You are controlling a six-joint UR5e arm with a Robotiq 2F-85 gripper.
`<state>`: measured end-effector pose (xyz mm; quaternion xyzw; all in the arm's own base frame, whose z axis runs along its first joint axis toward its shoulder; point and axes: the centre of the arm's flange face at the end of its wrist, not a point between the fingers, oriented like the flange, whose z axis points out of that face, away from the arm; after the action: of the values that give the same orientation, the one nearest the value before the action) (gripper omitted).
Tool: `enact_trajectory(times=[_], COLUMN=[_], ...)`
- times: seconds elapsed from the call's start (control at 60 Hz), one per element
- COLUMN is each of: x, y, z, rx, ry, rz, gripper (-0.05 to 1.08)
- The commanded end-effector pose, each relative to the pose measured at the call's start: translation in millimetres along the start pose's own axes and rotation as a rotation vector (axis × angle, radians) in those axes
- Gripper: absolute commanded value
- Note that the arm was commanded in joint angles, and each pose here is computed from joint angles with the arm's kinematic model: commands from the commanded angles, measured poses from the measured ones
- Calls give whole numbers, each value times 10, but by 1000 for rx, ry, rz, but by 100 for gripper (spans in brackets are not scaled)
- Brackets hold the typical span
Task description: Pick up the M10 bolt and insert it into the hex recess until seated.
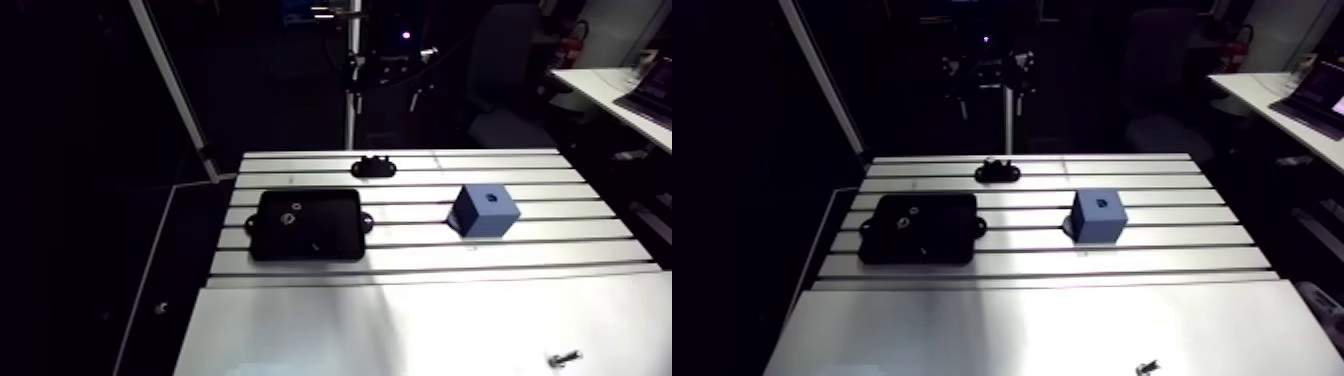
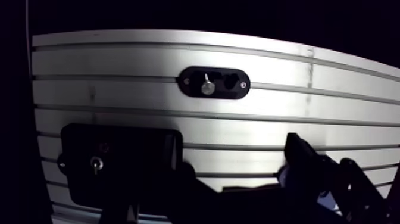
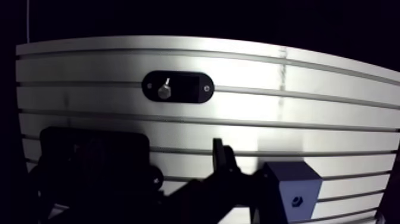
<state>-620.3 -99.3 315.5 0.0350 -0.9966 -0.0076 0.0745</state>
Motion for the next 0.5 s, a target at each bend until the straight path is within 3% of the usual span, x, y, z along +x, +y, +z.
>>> enact_trajectory(times=[0.017,0.5], x=[67,132], y=[-10,-4], z=[302,649], rx=[3,6], ry=[-11,-28], rz=[1,14], gripper=[8,40])
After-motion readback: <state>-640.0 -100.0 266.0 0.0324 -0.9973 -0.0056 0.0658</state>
